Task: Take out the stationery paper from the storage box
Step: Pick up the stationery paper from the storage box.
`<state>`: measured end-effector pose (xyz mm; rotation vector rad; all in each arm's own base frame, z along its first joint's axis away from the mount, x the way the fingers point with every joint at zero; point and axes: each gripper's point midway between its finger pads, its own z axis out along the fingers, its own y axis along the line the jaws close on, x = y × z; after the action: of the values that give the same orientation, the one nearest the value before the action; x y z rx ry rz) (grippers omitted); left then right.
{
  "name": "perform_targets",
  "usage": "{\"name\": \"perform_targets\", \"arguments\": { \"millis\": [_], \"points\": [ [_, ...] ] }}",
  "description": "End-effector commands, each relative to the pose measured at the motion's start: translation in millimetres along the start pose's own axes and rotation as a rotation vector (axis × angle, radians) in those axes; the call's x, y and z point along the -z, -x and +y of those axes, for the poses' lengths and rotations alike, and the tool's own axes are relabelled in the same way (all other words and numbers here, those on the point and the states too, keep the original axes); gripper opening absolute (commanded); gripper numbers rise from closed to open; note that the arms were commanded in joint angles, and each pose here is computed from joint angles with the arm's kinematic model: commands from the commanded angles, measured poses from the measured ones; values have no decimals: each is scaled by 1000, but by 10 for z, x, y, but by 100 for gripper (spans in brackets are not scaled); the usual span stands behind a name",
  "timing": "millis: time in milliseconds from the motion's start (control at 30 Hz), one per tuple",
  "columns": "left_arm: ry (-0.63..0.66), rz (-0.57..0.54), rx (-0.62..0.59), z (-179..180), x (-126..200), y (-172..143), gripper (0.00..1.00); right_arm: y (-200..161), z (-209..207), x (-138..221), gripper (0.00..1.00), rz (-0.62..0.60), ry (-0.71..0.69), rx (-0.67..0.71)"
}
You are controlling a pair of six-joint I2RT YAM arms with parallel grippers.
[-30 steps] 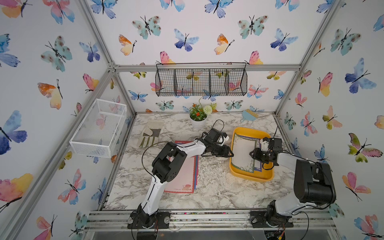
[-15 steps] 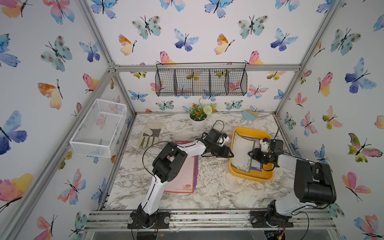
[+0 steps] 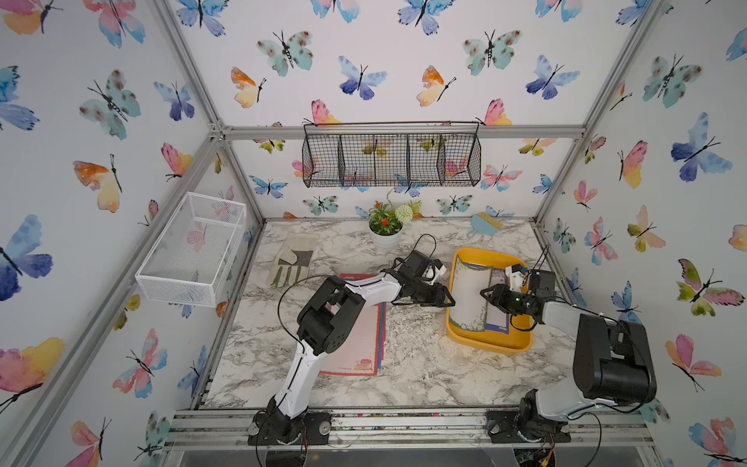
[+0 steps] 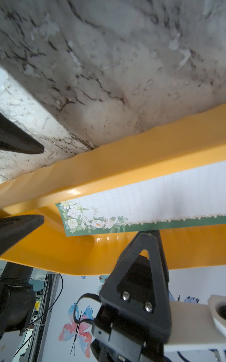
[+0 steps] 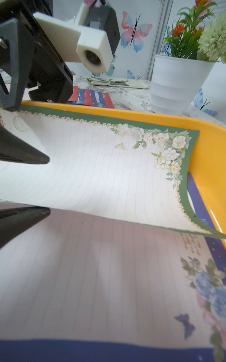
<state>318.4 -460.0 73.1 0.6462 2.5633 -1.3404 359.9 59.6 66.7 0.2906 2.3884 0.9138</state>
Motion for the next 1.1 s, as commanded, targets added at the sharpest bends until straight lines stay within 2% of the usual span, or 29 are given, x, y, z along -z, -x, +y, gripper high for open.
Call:
{"name": "perform_targets", "arguments": {
  "millis": [0,633,1067],
  "points": [
    [-16,26,-1,-11,-86,-41,52,47,162,48,40,-9,76,7],
    [-25,34,1,-37,-105,-62,52,-28,263,-4,49,11,181,-40],
    [-26,42,9,-19,-128,-86,52,-68,120,-101,49,30,142,-85]
  ]
}}
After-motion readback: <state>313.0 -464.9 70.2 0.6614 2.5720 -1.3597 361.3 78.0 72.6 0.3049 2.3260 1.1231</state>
